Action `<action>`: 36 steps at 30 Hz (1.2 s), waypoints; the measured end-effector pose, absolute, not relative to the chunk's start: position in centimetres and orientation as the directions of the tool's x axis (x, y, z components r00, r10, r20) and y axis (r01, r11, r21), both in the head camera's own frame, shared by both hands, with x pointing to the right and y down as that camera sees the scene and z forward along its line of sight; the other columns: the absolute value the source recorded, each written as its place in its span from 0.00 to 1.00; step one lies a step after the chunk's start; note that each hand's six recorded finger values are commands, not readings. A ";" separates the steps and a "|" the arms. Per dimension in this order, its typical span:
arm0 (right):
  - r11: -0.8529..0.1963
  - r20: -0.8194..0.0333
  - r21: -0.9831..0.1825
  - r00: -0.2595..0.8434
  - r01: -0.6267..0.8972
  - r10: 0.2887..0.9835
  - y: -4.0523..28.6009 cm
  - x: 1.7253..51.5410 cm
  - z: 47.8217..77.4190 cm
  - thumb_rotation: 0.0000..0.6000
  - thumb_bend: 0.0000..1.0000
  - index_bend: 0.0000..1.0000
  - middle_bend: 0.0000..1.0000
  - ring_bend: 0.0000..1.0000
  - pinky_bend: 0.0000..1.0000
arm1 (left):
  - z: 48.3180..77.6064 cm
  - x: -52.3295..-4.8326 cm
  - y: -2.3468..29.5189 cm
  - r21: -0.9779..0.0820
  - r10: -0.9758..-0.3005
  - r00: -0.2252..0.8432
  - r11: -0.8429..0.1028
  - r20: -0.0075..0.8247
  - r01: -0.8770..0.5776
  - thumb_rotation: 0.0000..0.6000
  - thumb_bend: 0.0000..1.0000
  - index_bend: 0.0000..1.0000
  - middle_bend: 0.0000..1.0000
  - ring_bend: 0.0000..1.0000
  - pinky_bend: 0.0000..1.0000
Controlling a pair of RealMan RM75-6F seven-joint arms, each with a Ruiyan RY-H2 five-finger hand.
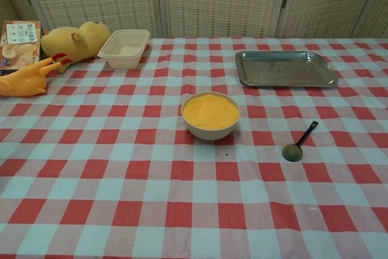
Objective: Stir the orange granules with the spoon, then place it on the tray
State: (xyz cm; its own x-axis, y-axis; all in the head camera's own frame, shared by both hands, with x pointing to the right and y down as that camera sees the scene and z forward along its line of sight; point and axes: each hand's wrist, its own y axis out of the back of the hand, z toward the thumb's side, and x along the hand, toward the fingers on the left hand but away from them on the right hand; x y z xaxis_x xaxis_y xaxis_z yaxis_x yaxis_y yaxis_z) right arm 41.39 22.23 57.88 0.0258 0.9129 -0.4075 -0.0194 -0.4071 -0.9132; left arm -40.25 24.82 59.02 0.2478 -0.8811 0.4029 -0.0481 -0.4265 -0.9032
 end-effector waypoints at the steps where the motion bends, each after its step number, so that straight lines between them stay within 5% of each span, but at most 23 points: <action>1: -0.397 -0.398 -0.917 0.034 -0.021 0.917 22.2 41.1 58.2 1.00 0.32 0.14 0.00 0.00 0.00 | 59.0 -40.4 24.8 -0.902 -0.879 0.248 -0.429 0.406 -0.045 1.00 0.44 0.00 0.00 0.00 0.12; 7: -0.398 -0.398 -0.917 0.149 -0.036 0.905 21.3 38.0 61.4 1.00 0.31 0.35 0.00 0.00 0.00 | 58.3 -41.0 24.5 -0.904 -0.884 0.249 -0.423 0.396 -0.066 1.00 0.44 0.00 0.00 0.00 0.12; 13: -0.462 -0.465 -0.881 0.353 -0.097 0.812 17.3 32.4 65.8 1.00 0.31 0.46 0.01 0.00 0.00 | 58.3 -41.7 24.4 -0.902 -0.885 0.230 -0.427 0.404 -0.058 1.00 0.45 0.00 0.00 0.00 0.12; 22: -0.479 -0.505 -0.857 0.492 -0.188 0.710 15.2 25.8 71.6 1.00 0.31 0.47 0.01 0.00 0.00 | 58.1 -42.5 24.2 -0.892 -0.880 0.213 -0.447 0.426 -0.065 1.00 0.45 0.00 0.00 0.00 0.12; 36: -0.574 -0.599 -0.787 0.503 -0.226 0.623 16.8 26.3 73.8 1.00 0.31 0.49 0.01 0.00 0.00 | 58.2 -42.6 24.4 -0.895 -0.884 0.201 -0.441 0.423 -0.057 1.00 0.45 0.00 0.00 0.00 0.12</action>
